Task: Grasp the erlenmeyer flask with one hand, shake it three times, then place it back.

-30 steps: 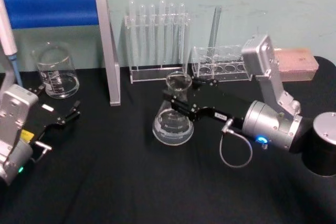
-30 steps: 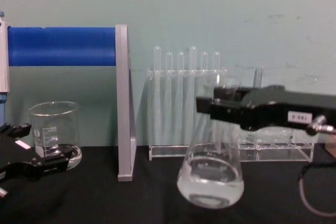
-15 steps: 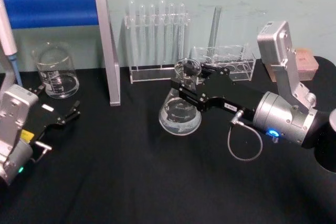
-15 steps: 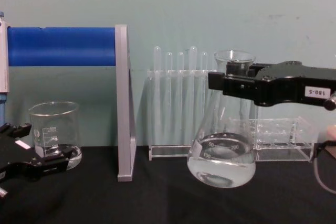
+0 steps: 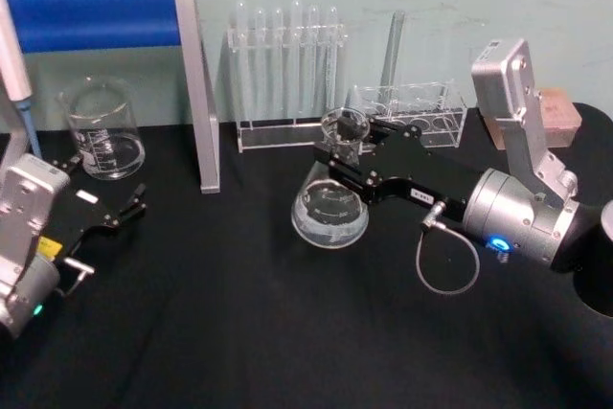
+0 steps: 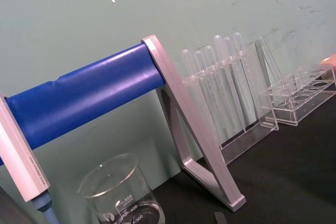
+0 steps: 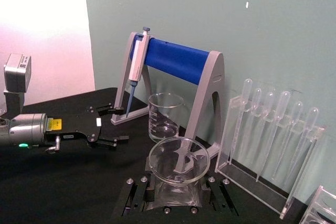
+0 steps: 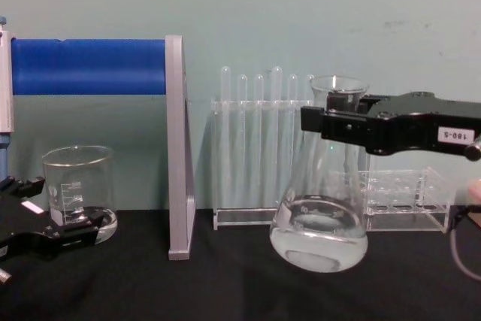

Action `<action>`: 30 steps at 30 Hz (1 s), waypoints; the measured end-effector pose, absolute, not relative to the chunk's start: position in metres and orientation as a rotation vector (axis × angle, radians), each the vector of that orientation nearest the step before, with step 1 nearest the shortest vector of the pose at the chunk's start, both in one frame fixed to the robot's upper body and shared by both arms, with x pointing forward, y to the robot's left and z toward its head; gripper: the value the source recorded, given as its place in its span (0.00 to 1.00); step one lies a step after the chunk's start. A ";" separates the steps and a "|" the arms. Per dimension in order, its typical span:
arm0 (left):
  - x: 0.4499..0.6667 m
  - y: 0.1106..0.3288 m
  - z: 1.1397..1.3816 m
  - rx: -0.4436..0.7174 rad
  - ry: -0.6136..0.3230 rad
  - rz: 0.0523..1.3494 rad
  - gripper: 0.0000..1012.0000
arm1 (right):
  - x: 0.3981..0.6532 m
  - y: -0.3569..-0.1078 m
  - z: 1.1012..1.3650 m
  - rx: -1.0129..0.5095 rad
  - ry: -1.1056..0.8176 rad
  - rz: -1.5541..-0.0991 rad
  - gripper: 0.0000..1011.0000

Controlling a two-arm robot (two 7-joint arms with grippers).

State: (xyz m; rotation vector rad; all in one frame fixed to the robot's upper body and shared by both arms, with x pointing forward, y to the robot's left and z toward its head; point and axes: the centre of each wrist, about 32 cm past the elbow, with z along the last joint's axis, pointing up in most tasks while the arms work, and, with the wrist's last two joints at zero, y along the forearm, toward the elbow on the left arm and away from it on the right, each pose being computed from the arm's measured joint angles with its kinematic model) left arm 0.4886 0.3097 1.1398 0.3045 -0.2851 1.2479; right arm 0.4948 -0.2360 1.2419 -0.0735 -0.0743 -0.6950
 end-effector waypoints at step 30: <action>0.489 0.310 1.140 0.304 -0.285 1.248 0.99 | 0.487 -0.224 1.239 -0.081 -0.056 -0.610 0.45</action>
